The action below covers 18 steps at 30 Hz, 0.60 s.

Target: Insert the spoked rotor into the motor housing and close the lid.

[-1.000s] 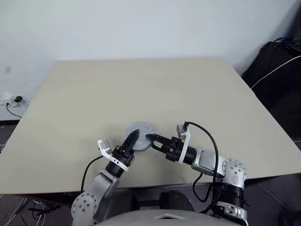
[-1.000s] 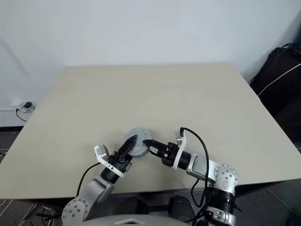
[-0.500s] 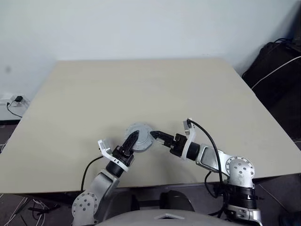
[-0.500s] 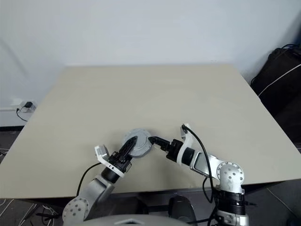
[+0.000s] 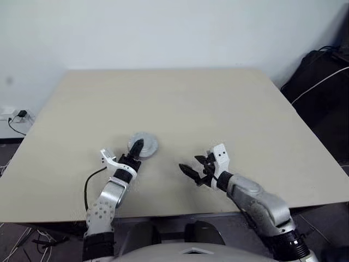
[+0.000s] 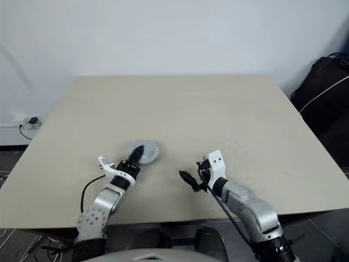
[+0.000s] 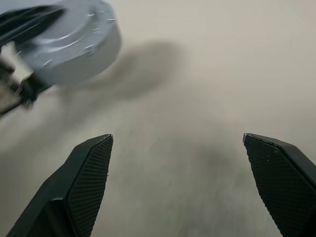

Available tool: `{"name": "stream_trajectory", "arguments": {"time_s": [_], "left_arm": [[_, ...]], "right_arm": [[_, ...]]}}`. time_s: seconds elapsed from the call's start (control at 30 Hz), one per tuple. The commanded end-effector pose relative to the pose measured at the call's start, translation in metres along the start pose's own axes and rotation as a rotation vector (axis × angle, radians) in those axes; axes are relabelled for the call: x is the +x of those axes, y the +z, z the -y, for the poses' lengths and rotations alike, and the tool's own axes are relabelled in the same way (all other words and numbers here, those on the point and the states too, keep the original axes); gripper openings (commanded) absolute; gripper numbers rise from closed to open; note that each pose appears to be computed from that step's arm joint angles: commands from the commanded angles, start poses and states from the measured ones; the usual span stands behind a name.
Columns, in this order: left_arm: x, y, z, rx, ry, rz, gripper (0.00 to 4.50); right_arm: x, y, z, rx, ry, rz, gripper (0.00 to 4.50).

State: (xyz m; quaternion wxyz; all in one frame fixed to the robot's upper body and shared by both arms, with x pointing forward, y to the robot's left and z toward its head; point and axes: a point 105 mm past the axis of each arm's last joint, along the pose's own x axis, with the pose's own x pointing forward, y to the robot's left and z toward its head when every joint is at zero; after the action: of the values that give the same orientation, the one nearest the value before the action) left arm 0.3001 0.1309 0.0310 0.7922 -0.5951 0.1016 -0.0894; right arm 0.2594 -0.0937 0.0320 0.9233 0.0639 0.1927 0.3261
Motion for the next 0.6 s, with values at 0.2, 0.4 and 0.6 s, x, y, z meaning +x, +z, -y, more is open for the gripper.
{"name": "stream_trajectory", "arguments": {"time_s": [0.2,0.4,0.6], "left_arm": [[0.052,0.032,0.015,0.036,-0.016,0.099,2.12],[0.078,0.037,0.012,0.019,0.028,0.103,2.12],[0.097,0.038,0.003,0.005,0.116,0.107,2.12]], "right_arm": [[-0.003,0.013,0.016,-0.157,-0.101,0.166,4.5],[-0.006,0.003,0.026,-0.153,-0.14,0.192,4.5],[-0.007,-0.004,0.041,-0.218,-0.256,0.215,4.5]]}}
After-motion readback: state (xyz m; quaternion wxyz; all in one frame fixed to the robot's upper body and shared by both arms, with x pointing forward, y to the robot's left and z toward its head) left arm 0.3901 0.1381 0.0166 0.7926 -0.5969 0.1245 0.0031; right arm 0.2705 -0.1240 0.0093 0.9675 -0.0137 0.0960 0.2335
